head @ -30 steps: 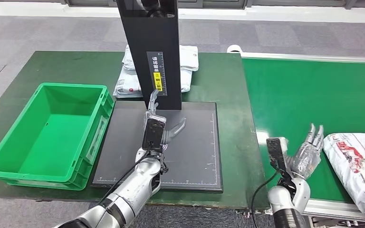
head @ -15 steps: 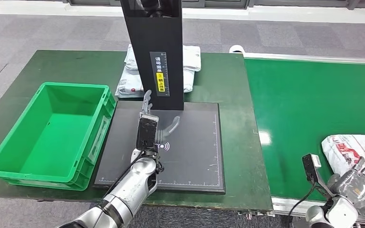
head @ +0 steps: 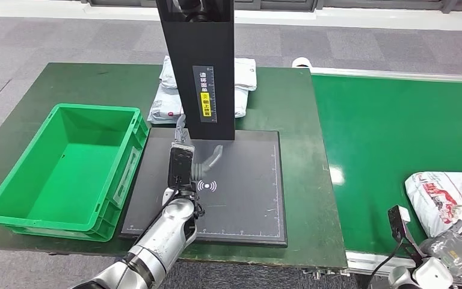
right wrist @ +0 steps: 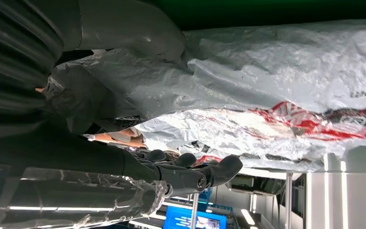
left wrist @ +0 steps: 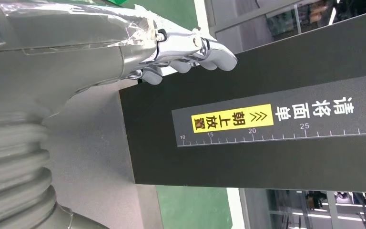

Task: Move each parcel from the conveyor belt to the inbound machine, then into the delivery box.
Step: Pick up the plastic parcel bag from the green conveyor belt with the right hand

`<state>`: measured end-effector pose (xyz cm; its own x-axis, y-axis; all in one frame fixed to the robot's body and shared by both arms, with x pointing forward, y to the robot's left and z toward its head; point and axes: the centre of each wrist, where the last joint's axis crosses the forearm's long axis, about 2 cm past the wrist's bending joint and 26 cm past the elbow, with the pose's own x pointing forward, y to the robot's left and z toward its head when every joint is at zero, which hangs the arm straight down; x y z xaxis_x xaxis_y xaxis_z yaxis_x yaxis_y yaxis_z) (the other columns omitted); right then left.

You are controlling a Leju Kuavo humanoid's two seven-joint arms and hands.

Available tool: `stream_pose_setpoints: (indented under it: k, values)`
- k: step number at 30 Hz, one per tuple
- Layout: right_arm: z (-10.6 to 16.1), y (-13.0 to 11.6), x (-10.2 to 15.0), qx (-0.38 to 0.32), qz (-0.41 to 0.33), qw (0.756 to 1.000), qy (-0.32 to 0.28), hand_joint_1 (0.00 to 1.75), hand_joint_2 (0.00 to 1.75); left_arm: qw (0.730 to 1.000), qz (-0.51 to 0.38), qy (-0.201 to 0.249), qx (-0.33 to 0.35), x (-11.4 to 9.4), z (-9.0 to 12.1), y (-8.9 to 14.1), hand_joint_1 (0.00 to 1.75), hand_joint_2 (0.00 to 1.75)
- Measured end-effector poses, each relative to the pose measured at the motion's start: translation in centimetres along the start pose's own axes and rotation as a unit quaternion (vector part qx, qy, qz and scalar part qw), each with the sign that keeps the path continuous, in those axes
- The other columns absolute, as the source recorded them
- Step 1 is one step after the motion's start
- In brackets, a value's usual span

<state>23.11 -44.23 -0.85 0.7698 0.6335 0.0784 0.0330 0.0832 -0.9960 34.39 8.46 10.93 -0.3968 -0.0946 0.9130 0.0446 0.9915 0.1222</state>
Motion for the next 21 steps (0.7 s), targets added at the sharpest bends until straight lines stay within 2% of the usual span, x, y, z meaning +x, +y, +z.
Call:
stream_pose_setpoints:
  k: [7,8,11,12,21]
  values:
    - [0.3,0.7,-0.6,0.041,0.012,0.999,0.019,0.00,1.75,1.000,0.003,0.002,0.000,-0.1,0.0,0.1,0.00,1.75]
    - [0.4,0.8,-0.7,0.047,0.015,0.998,0.024,0.17,1.75,1.000,0.004,0.003,0.000,-0.1,0.0,0.1,0.00,1.75]
    - [0.4,0.9,-0.8,0.060,0.017,0.998,0.032,1.48,1.75,1.000,0.005,0.003,-0.001,-0.1,0.0,0.1,0.00,1.75]
    - [0.5,1.0,-0.8,0.062,0.017,0.997,0.033,1.75,1.75,1.000,0.005,0.004,-0.001,-0.1,0.0,0.1,0.00,1.75]
    - [0.5,1.1,-0.9,0.079,0.005,0.996,0.032,1.75,1.75,1.000,0.007,0.008,-0.004,-0.3,0.1,0.2,0.00,1.75]
